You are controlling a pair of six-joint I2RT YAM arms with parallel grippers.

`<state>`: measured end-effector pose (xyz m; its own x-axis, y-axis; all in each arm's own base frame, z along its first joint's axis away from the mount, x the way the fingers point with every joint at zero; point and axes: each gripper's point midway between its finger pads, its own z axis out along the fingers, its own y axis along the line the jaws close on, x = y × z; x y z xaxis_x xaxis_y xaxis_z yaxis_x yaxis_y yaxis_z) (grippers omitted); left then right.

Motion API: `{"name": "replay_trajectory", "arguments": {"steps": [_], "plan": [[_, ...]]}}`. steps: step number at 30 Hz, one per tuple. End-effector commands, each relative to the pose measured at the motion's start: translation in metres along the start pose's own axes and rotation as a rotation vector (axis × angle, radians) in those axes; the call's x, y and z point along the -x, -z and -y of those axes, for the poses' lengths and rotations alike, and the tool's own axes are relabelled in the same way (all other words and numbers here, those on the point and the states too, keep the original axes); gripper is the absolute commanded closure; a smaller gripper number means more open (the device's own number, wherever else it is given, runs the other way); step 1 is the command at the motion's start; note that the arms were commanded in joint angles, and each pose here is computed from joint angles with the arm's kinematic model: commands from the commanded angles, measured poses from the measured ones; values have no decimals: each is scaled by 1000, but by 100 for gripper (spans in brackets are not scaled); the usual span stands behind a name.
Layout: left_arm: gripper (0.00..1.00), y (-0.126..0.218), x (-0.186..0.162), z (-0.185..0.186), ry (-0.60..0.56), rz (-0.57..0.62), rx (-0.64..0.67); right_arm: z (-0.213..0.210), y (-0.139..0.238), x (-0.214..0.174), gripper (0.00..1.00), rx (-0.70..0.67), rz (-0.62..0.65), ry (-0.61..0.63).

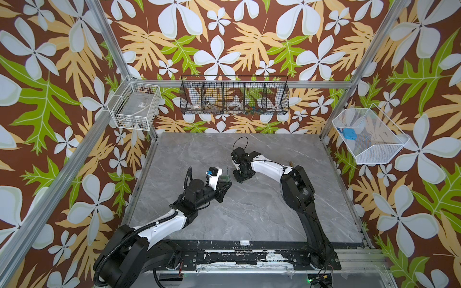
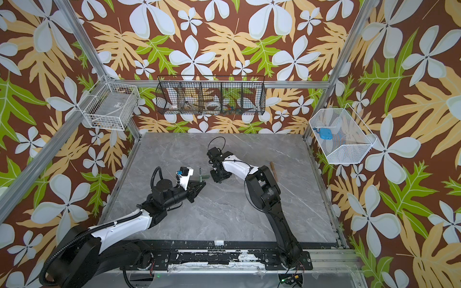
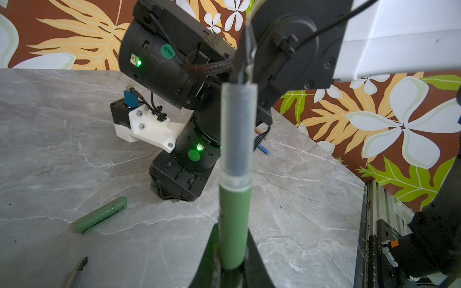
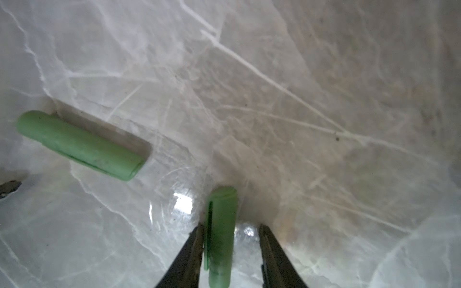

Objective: Insert the pens into the pen caps
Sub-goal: 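Lift the green cap with the right gripper and swing it toward the left gripper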

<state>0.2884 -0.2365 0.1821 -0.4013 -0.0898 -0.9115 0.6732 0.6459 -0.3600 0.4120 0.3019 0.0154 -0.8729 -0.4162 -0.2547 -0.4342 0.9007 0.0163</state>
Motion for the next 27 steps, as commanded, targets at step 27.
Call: {"name": "replay_trajectory", "arguments": {"steps": [27], "plan": [[100,2,9,3,-26,32,-11,16,-18,-34,82,-98,-146,95]]}}
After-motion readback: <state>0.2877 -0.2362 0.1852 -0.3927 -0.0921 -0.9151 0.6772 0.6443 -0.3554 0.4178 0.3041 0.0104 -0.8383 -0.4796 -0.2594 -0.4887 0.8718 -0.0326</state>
